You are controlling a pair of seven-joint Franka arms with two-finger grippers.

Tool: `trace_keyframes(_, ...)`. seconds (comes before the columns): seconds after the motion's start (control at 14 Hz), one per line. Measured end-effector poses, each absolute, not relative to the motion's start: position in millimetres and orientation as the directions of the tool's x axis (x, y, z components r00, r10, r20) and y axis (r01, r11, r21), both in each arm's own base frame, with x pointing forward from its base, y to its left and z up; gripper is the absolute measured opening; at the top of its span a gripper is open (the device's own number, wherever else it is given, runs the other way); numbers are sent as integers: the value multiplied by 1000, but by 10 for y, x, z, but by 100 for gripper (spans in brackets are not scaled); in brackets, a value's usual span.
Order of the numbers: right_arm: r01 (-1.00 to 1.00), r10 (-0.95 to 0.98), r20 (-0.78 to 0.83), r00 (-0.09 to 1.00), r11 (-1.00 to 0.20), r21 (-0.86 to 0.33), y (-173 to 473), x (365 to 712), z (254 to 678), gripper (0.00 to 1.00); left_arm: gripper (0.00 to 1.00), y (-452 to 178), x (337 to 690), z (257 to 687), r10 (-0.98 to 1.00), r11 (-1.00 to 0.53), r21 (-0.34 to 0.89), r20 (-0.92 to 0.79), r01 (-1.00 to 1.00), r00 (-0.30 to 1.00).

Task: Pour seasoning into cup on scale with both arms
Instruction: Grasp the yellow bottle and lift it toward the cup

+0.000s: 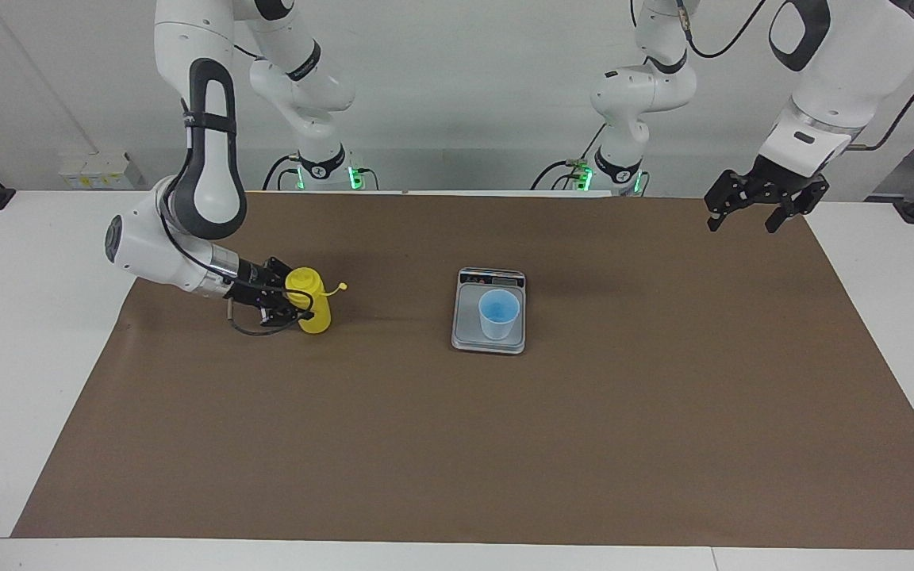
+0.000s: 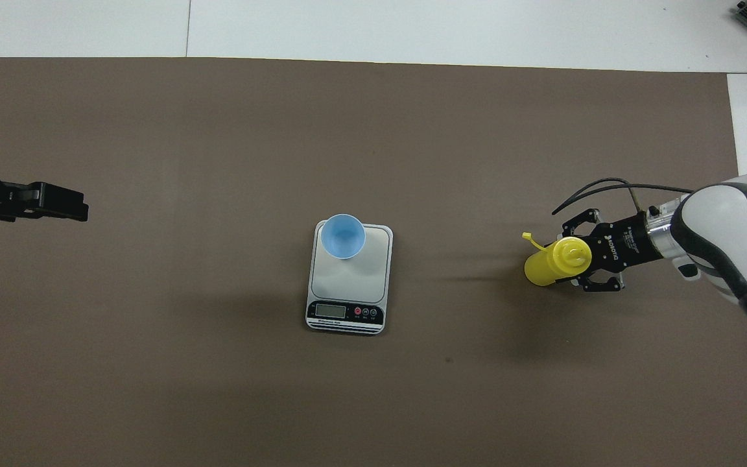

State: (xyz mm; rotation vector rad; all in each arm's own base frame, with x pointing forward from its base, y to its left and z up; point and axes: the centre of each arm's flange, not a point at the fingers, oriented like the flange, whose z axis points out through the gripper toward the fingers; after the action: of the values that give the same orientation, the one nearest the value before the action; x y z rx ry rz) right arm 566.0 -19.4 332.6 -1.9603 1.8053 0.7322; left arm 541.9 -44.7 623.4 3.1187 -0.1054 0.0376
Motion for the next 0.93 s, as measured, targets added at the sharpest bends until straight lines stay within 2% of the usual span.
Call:
trace_keyframes(0.36,-1000,-870,-494,1,-10,15,607,5916,3886,51,100,-444,5427,6230,-75,-997,18,24,-75,997)
trace_keyframes(0.71,-999,-962,-272,6,8,-49,1490,6049,4310,51,100,-445,5428,6228,-77,-997,18,23,-78,997)
trace_keyframes(0.93,-989,-991,-116,64,-48,-139,1940,6110,4478,51,100,-458,5427,6226,-85,-996,11,23,-85,996)
